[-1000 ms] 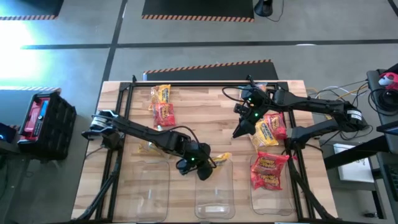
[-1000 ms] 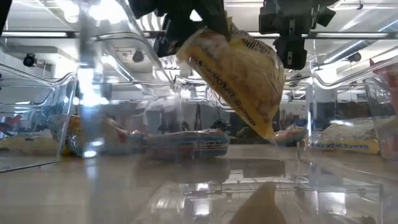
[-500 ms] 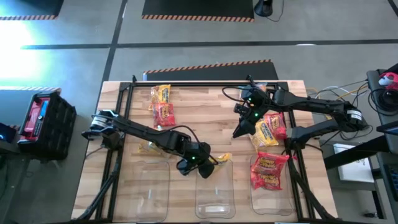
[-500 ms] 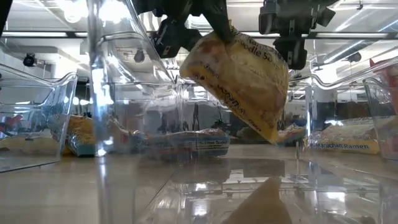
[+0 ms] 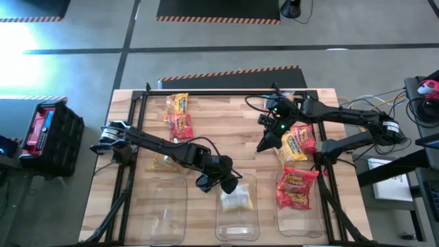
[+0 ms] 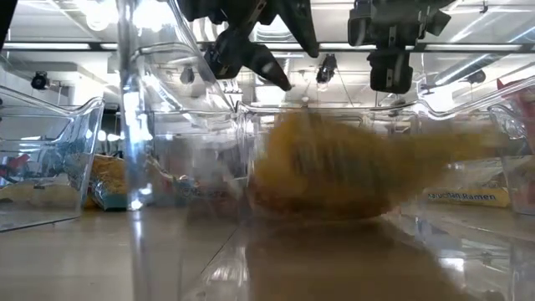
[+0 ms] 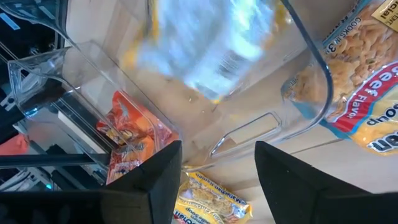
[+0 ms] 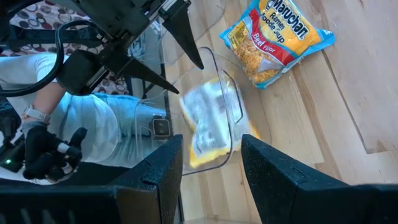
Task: Sort Maruchan noodles
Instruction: Put the blue noodle pack into the left transparent bin
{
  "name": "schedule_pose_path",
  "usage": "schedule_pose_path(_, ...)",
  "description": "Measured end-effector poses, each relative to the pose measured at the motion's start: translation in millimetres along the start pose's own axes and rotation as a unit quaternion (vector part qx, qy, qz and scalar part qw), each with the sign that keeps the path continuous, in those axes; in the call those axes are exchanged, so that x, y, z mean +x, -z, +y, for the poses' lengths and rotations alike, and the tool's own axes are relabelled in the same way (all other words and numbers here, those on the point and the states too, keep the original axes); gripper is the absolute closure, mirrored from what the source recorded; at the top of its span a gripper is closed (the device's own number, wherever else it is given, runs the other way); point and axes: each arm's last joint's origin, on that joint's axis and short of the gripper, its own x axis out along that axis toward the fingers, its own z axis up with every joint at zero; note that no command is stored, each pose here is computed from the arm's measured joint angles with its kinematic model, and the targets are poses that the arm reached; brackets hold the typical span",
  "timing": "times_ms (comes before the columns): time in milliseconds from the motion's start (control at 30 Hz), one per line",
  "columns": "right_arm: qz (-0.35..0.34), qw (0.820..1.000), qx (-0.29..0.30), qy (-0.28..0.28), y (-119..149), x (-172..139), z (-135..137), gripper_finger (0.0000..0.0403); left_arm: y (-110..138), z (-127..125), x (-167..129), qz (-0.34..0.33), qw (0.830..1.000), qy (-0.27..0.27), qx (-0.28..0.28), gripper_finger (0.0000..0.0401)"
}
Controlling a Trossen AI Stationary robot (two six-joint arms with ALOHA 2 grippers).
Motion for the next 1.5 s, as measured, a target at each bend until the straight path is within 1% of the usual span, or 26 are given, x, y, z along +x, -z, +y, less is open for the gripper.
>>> schedule_pose_path(133, 0.000, 1.000, 0.000, 0.000, 0, 0, 0, 0.0250, 1, 1, 0, 0.003, 1.000, -0.005, -0.012, 0.0216)
schedule_pose_path(233, 0.000, 1.000, 0.000, 0.000, 0, 0, 0, 0.0250, 1, 1, 0, -0.003, 0.999, -0.011, -0.050, 0.0216)
schedule_pose_path(300, 0.000, 1.000, 0.000, 0.000, 0, 0, 0, 0.0250, 0, 2, -3, -0.020, 0.997, -0.023, -0.076, 0.0216)
schedule_pose_path(433, 0.000, 1.000, 0.000, 0.000, 0, 0, 0, 0.0250, 0, 8, -23, -0.061, 0.988, -0.066, -0.129, 0.0216)
schedule_pose_path(533, 0.000, 1.000, 0.000, 0.000, 0, 0, 0, 0.0250, 0, 9, -43, -0.078, 0.978, -0.077, -0.180, 0.0216)
schedule_pose_path(633, 0.000, 1.000, 0.000, 0.000, 0, 0, 0, 0.0250, 0, 5, -64, -0.084, 0.964, -0.063, -0.246, 0.0216)
schedule_pose_path(700, 0.000, 1.000, 0.000, 0.000, 0, 0, 0, 0.0250, 2, 0, -79, -0.085, 0.945, -0.053, -0.312, 0.0216)
schedule_pose_path(733, 0.000, 1.000, 0.000, 0.000, 0, 0, 0, 0.0250, 3, -2, -87, -0.086, 0.932, -0.049, -0.349, 0.0216)
schedule_pose_path(800, 0.000, 1.000, 0.000, 0.000, 0, 0, 0, 0.0250, 3, -6, -103, -0.090, 0.897, -0.042, -0.430, 0.0216)
schedule_pose_path(833, 0.000, 1.000, 0.000, 0.000, 0, 0, 0, 0.0250, 3, -7, -110, -0.092, 0.874, -0.042, -0.475, 0.0216)
schedule_pose_path(867, 0.000, 1.000, 0.000, 0.000, 0, 0, 0, 0.0250, 4, -7, -116, -0.094, 0.847, -0.046, -0.521, 0.0216)
schedule_pose_path(900, 0.000, 1.000, 0.000, 0.000, 0, 0, 0, 0.0250, 4, -7, -122, -0.097, 0.816, -0.049, -0.568, 0.0216)
schedule_pose_path(933, 0.000, 1.000, 0.000, 0.000, 0, 0, 0, 0.0250, 4, -6, -126, -0.100, 0.780, -0.052, -0.616, 0.0216)
schedule_pose_path(967, 0.000, 1.000, 0.000, 0.000, 0, 0, 0, 0.0250, 5, -5, -130, -0.102, 0.739, -0.057, -0.663, 0.0216)
schedule_pose_path(1000, 0.000, 1.000, 0.000, 0.000, 0, 0, 0, 0.0250, 5, -5, -132, -0.094, 0.698, -0.059, -0.707, 0.0216)
schedule_pose_path(1033, 0.000, 1.000, 0.000, 0.000, 0, 0, 0, 0.0250, 6, -6, -133, -0.076, 0.652, -0.058, -0.752, 0.0216)
schedule_pose_path(1100, 0.000, 1.000, 0.000, 0.000, 0, 0, 0, 0.0250, 8, -11, -133, -0.016, 0.552, -0.061, -0.832, 0.0216)
schedule_pose_path(1133, 0.000, 1.000, 0.000, 0.000, 0, 0, 0, 0.0250, 9, -14, -132, 0.019, 0.510, -0.065, -0.858, 0.0216)
schedule_pose_path(1167, 0.000, 1.000, 0.000, 0.000, 0, 0, 0, 0.0250, 9, -17, -130, 0.051, 0.476, -0.065, -0.875, 0.0216)
schedule_pose_path(1200, 0.000, 1.000, 0.000, 0.000, 0, 0, 0, 0.0250, 8, -20, -129, 0.077, 0.451, -0.061, -0.887, 0.0216)
schedule_pose_path(1233, 0.000, 1.000, 0.000, 0.000, 0, 0, 0, 0.0250, 7, -23, -127, 0.096, 0.430, -0.053, -0.896, 0.0216)
schedule_pose_path(1300, 0.000, 1.000, 0.000, 0.000, 0, 0, 0, 0.0250, 4, -28, -121, 0.111, 0.393, -0.036, -0.912, 0.0216)
schedule_pose_path(1367, 0.000, 1.000, 0.000, 0.000, 0, 0, 0, 0.0250, 1, -32, -113, 0.115, 0.361, -0.032, -0.925, 0.0216)
schedule_pose_path(1467, 0.000, 1.000, 0.000, 0.000, 0, 0, 0, 0.0250, -5, -41, -99, 0.122, 0.323, -0.026, -0.938, 0.0216)
schedule_pose_path(1500, 0.000, 1.000, 0.000, 0.000, 0, 0, 0, 0.0250, -8, -45, -94, 0.123, 0.308, -0.026, -0.943, 0.0216)
